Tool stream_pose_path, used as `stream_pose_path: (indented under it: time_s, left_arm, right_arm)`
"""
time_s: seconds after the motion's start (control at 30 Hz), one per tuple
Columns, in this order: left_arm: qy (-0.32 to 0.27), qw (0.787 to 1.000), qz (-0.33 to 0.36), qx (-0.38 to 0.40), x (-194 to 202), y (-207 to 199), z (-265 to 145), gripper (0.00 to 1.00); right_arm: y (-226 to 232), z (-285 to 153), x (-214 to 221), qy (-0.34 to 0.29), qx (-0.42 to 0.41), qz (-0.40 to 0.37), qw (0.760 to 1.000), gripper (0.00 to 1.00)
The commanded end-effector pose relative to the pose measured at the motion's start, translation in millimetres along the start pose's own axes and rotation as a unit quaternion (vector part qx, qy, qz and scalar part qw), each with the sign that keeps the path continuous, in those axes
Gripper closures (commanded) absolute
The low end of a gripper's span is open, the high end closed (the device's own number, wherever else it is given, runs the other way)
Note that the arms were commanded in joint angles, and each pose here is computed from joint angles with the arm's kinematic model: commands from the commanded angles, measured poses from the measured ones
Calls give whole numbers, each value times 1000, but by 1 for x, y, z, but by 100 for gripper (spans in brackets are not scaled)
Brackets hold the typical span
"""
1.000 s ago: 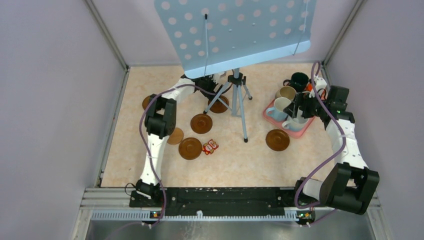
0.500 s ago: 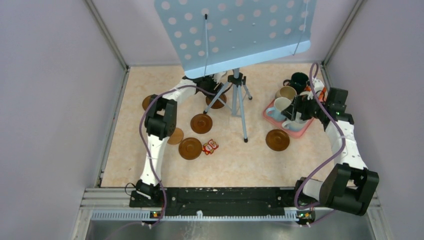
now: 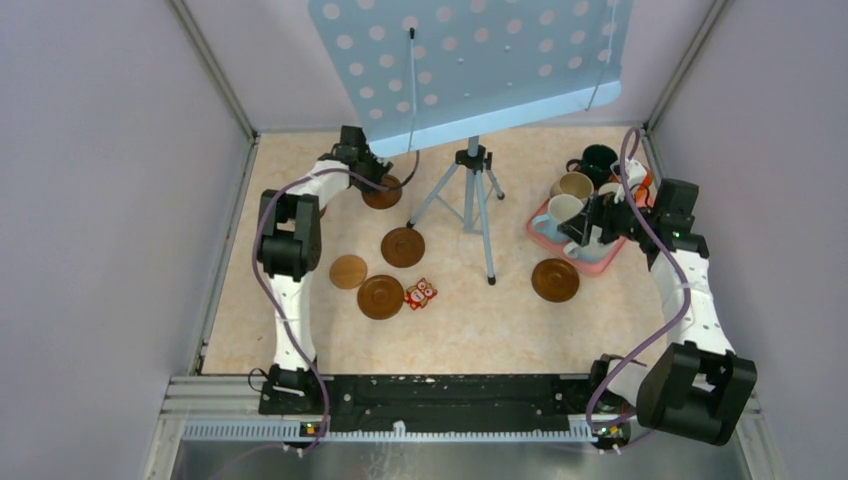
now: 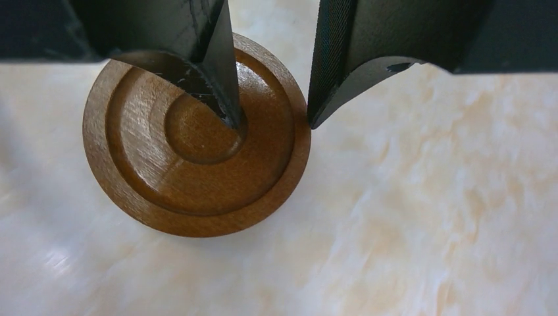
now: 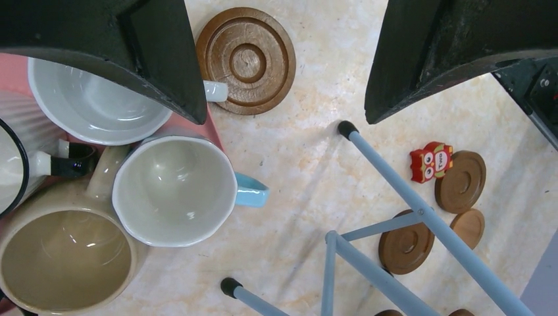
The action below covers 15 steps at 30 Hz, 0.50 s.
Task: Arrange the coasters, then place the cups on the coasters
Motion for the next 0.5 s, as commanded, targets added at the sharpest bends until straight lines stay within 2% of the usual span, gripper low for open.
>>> stream_pose_path:
  time_s: [0.0, 0.23, 0.47]
  left_arm:
    - [138, 990, -17, 2, 96, 9, -19, 52]
    - [156, 987, -33, 7, 128, 12, -44, 54]
    - [155, 987, -44, 23, 140, 7, -57, 54]
  right_arm:
    - [7, 2, -8, -15, -23, -21, 999, 12]
    - [11, 5, -7, -12, -30, -20, 999, 14]
    - [17, 9, -6, -8, -36, -21, 999, 17]
Point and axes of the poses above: each gripper's point midway between its finger pads, its own z axis out along the fingers, its own y axis along the line the jaws close on, x = y × z, the point moved 1 cm from there along -z, back along the fingers, and after that the axes turned 5 degrees about -z, right-handed, at the moved point
